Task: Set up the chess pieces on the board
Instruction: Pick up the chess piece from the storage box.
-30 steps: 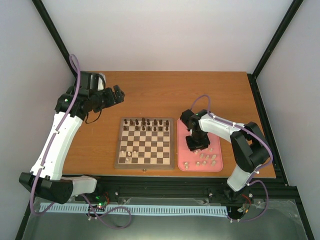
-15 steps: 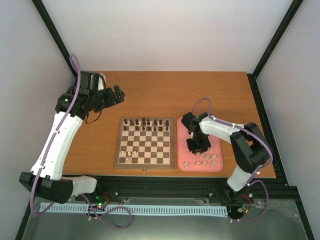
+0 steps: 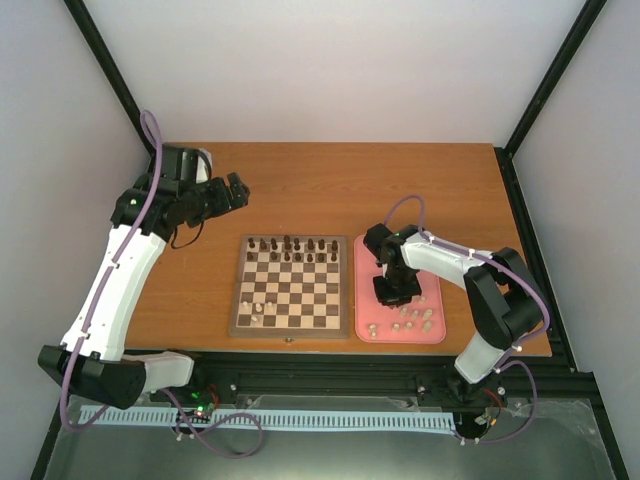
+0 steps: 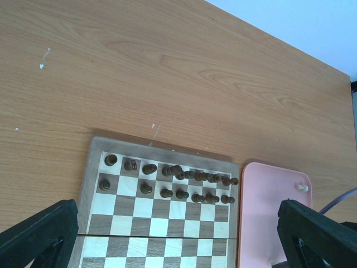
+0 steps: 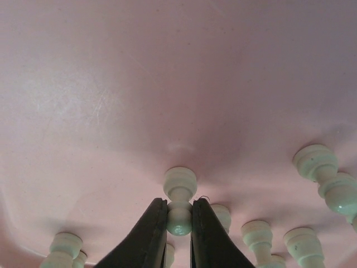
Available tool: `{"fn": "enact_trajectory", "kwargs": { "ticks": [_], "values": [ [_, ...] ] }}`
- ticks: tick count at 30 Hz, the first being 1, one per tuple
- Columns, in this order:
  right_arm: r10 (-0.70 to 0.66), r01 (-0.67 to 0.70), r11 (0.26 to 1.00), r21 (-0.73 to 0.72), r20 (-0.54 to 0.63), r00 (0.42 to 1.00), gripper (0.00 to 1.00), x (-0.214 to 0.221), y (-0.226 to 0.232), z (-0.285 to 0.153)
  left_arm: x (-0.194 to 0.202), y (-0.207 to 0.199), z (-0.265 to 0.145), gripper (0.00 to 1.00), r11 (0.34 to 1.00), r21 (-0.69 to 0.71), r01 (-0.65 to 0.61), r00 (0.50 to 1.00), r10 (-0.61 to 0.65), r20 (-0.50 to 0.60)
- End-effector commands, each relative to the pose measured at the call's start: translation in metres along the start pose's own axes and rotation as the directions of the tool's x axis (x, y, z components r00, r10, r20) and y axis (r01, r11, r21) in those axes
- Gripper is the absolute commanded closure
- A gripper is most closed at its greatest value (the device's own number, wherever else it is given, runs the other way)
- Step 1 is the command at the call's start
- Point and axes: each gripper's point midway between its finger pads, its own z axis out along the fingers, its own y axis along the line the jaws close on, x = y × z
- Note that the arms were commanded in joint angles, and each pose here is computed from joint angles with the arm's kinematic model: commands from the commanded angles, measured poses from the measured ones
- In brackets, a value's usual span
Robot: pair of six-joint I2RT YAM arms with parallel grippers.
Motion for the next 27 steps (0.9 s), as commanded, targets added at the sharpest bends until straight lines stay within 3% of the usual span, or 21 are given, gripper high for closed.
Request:
{"fn": "enact_trajectory", "kwargs": {
  "ticks": [1, 11, 22, 27],
  "values": [
    [0.008, -0.007, 1.0, -0.029, 0.023, 1.0, 0.92, -0.005, 0.004, -0.007, -0.003, -0.001, -0.009, 0.0, 1.0, 0.015, -0.01, 1.0, 0.009, 0.027],
    [-0.064, 0.056, 0.997, 0.057, 0.149, 0.987, 0.97, -0.033, 0.021, -0.07, -0.003, -0.002, -0.012, 0.0, 1.0, 0.021, -0.012, 0.999, 0.011, 0.034],
    [-0.338, 0.352, 0.935, -0.045, 0.19, 0.922, 0.97, -0.029, 0.181, -0.089, -0.002, -0.002, -0.017, 0.0, 1.0, 0.028, -0.011, 0.999, 0.01, 0.043],
    [-0.42, 0.44, 0.896, -0.063, 0.206, 0.884, 0.96, -0.033, 0.228, -0.086, -0.002, 0.0, -0.021, 0.0, 1.0, 0.022, -0.016, 0.998, 0.015, 0.053]
  ]
}}
